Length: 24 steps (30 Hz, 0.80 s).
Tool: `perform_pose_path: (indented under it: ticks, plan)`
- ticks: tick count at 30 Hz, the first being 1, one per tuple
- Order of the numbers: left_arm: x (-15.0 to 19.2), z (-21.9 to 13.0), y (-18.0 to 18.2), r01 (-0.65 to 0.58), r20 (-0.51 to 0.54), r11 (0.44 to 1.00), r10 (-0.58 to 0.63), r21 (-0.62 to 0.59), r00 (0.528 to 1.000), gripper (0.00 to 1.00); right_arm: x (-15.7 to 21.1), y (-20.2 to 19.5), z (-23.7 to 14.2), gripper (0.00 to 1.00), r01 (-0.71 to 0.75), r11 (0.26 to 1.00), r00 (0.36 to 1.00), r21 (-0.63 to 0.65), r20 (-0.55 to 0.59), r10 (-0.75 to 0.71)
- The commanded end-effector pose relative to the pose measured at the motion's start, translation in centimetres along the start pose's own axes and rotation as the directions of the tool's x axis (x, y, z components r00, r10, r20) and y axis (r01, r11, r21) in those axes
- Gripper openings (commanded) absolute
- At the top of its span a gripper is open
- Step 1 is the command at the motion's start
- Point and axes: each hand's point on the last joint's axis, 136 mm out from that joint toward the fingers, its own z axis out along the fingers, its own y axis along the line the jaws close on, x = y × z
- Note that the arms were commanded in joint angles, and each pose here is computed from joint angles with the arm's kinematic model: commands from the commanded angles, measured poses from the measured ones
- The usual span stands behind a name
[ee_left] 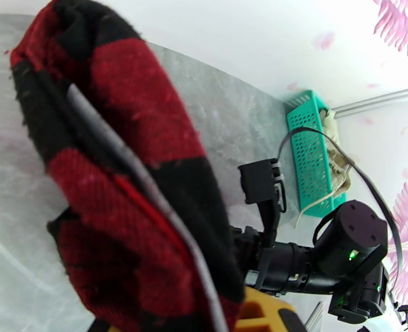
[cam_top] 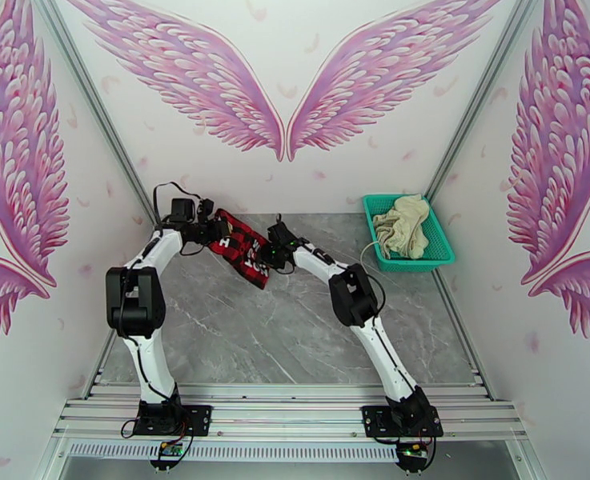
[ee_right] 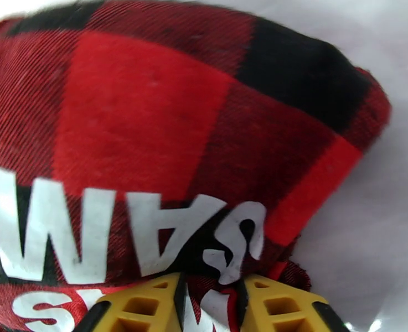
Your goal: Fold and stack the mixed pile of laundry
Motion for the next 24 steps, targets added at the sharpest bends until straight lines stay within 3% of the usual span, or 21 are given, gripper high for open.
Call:
perform_pose_path:
  ticks: [1, 6, 9, 16, 19, 22, 24]
  plan:
    - [1.5, -3.6, -3.5, -0.129, -0.080, 0.992, 0.128, -0.003, 0.989, 0.00, 0.3, 0.5, -2.7, 0.45, -0.002, 1.000, 1.000, 0.004, -0.004, 0.002]
    - [2.6, -4.1, -5.0, -0.225, -0.116, 0.968, 0.212, -0.108, 0.970, 0.00, 1.0, -3.0, -10.5, 0.52, -0.049, 0.998, 0.998, -0.028, 0.043, 0.050]
    - [5.0, -3.1, -6.4, -0.315, -0.194, 0.929, 0.278, -0.195, 0.941, 0.00, 3.0, -6.8, -15.0, 0.54, -0.060, 0.998, 0.997, 0.031, 0.046, 0.058]
    - [11.2, 1.0, -13.3, -0.462, -0.255, 0.829, 0.395, -0.316, 0.883, 0.00, 7.3, -15.7, -24.1, 0.51, -0.205, 0.963, 0.978, 0.174, 0.066, 0.196]
    - [14.7, 3.3, -16.4, -0.500, -0.270, 0.791, 0.425, -0.353, 0.864, 0.00, 8.4, -18.0, -26.8, 0.50, -0.238, 0.945, 0.971, 0.224, 0.082, 0.225]
    - [18.2, 5.5, -19.0, -0.572, -0.302, 0.709, 0.487, -0.413, 0.820, 0.00, 9.2, -19.6, -28.1, 0.49, -0.277, 0.931, 0.961, 0.239, 0.083, 0.265]
    - [20.2, 7.0, -20.2, -0.579, -0.306, 0.717, 0.492, -0.388, 0.815, 0.00, 9.8, -20.0, -28.4, 0.47, -0.309, 0.924, 0.951, 0.223, 0.076, 0.300]
